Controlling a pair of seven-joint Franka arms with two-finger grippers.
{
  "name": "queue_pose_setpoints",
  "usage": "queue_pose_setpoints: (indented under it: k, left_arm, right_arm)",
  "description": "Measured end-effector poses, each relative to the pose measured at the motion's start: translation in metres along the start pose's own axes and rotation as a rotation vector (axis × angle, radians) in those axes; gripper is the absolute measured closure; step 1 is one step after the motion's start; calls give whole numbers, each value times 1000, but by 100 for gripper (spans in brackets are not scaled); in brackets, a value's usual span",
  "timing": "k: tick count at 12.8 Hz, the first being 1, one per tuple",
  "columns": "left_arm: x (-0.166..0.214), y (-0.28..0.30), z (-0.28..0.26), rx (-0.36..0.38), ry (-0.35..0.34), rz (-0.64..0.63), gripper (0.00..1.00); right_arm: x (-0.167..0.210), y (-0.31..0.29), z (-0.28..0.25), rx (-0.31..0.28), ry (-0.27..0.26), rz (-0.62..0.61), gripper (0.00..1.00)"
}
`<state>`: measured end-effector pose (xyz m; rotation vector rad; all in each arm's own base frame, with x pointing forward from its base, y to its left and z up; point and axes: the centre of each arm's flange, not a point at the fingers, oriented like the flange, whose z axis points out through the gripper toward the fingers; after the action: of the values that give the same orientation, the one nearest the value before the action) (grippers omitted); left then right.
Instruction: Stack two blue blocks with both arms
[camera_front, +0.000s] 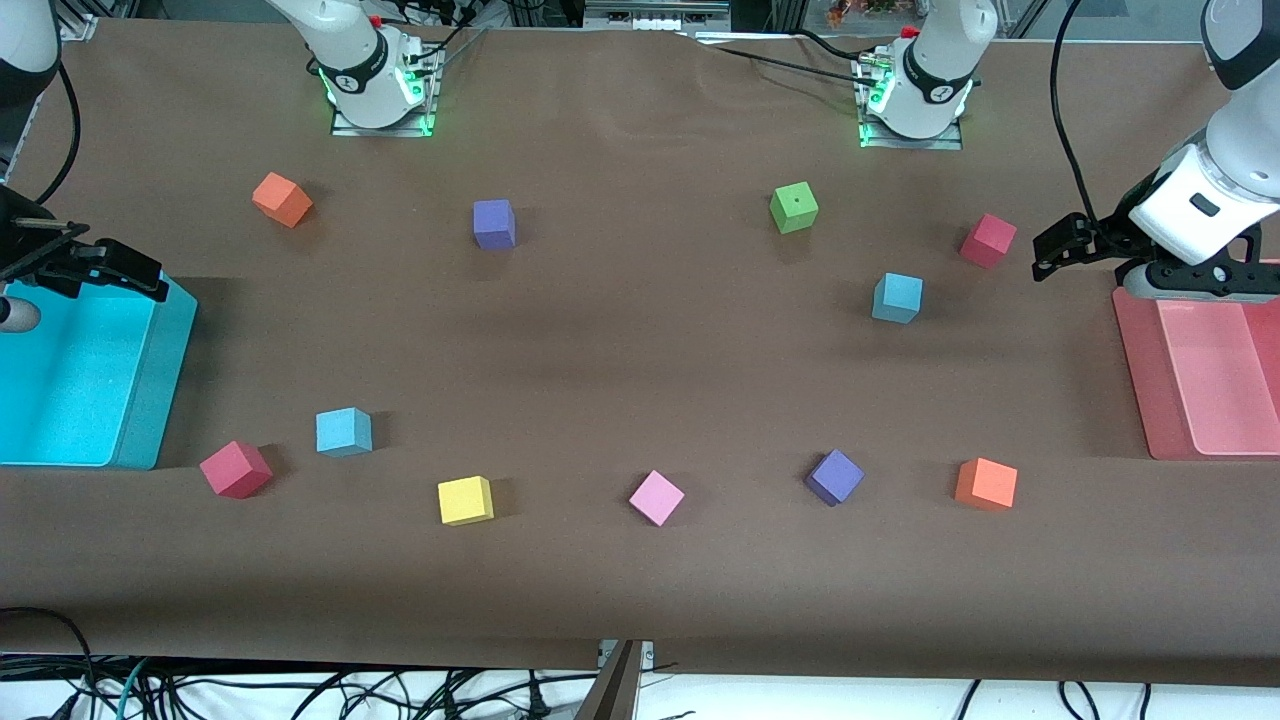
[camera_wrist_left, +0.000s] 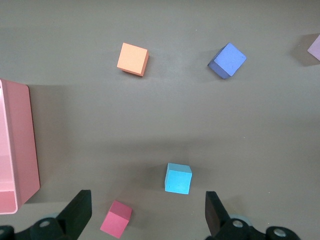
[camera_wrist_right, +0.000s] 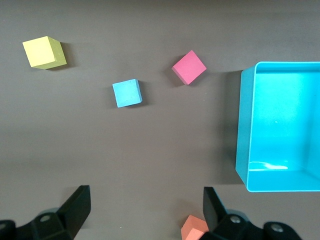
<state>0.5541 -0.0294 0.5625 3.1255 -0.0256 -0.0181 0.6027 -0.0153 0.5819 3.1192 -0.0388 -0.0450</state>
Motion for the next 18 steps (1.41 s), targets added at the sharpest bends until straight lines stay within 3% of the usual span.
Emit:
queue_pose_setpoints:
  k: [6,8,13,18]
  left_arm:
    - [0,0,0,0,0,-1,0]
    - [0,0,0,0,1,-1,0]
    - [0,-2,-1,0,2,-5,0]
    - [1,-5,-1,0,2,-10,0]
  right_arm:
    - [16,-11,30,-2,-30,-17,0]
    - [32,-22,68,-6,-65,-34,0]
    - [69,-77,168,-20,-95,-113,0]
    - [97,-84,277,-27,-91,-137,0]
